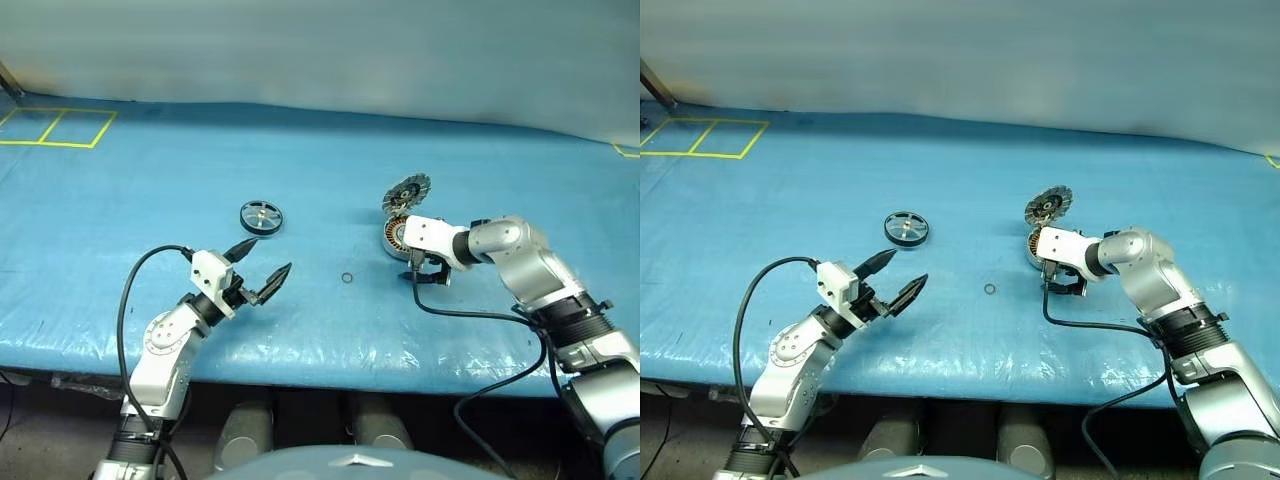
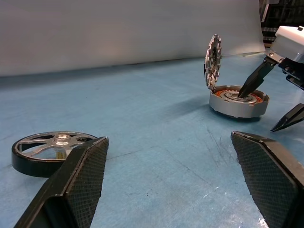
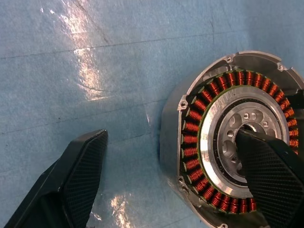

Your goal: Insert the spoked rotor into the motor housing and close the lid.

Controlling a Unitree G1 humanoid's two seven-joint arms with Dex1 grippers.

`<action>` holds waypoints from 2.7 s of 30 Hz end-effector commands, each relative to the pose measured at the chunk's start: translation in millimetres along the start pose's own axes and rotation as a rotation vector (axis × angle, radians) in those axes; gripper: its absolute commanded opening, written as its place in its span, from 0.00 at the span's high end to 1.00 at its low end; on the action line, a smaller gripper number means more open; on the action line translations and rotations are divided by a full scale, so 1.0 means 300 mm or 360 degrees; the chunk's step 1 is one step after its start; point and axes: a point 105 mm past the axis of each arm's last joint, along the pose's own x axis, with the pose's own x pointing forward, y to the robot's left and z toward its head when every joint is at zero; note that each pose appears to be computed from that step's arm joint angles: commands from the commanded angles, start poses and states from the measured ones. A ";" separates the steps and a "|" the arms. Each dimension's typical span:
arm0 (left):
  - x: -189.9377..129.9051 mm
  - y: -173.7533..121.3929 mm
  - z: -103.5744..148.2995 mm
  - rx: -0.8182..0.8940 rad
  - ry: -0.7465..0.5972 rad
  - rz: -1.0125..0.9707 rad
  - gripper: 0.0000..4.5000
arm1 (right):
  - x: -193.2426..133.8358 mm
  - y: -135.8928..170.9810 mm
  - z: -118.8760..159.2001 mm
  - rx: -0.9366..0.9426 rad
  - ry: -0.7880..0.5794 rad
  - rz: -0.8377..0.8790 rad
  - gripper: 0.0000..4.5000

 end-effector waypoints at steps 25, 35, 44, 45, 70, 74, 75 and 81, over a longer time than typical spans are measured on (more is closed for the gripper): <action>-0.053 0.036 0.027 0.0110 -0.0011 0.0138 0.00 | 0.042 0.063 0.307 0.0184 -0.0416 -0.0055 0.48; -0.113 0.066 0.027 0.0154 0.0043 0.0227 0.00 | -0.004 0.210 0.590 0.0477 -0.0792 0.0193 0.48; -0.143 0.069 0.028 0.0156 0.0064 0.0277 0.00 | 0.073 0.298 0.595 0.0585 -0.0647 0.0233 0.48; -0.146 0.070 0.028 0.0156 0.0067 0.0282 0.00 | 0.079 0.298 0.592 0.0593 -0.0631 0.0222 0.48; -0.125 0.066 0.032 0.0153 0.0069 0.0244 0.00 | 0.005 0.307 0.680 0.0699 -0.0878 0.0254 0.00; -0.113 0.057 0.030 0.0139 0.0056 0.0194 0.00 | -0.061 0.253 0.665 0.0757 -0.1099 0.0127 0.00; -0.109 0.053 0.032 0.0137 0.0046 0.0172 0.00 | -0.070 0.235 0.637 0.0767 -0.1123 0.0052 0.00; -0.101 0.037 0.036 0.0134 0.0016 0.0074 0.00 | -0.052 0.212 0.431 0.0815 -0.1037 -0.0118 0.00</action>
